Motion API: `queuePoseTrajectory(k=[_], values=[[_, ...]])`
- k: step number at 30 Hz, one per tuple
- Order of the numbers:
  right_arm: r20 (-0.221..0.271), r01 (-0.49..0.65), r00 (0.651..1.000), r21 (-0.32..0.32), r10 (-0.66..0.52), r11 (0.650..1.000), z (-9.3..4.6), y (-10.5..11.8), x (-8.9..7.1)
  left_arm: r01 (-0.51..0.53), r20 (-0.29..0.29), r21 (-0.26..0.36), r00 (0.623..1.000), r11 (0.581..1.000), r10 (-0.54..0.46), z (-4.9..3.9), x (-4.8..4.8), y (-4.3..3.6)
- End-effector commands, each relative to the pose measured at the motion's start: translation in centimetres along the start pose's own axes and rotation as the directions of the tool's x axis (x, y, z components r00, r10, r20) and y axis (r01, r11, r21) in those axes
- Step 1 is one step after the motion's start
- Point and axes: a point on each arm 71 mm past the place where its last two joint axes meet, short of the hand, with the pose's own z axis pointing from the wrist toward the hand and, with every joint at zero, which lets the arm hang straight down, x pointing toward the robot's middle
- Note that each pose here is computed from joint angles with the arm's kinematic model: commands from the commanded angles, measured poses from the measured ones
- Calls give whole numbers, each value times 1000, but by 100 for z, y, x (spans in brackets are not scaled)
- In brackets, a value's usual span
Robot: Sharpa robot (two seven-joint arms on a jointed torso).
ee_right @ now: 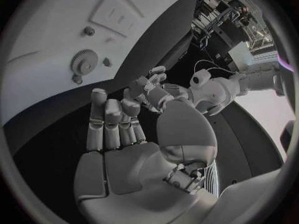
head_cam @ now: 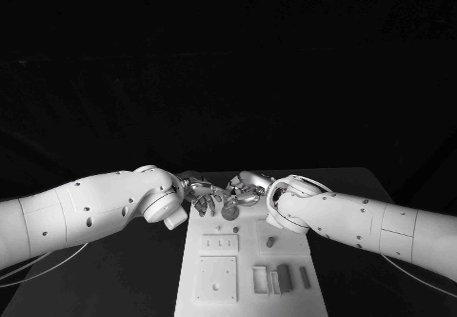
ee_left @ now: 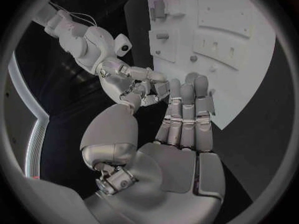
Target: Assemble the parts on the task board
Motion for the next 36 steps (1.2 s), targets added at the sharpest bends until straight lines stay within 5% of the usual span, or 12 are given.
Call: queuePoseTrajectory(k=[1,36], values=[[-22,41,999,-20,-41,999,-4,45,38,-17,-2,9,1000,1000,17,-8,25,-30],[-39,62,997,-34,-63,998,1,107,79,-29,-27,-12,999,1000,28,1,87,-56]])
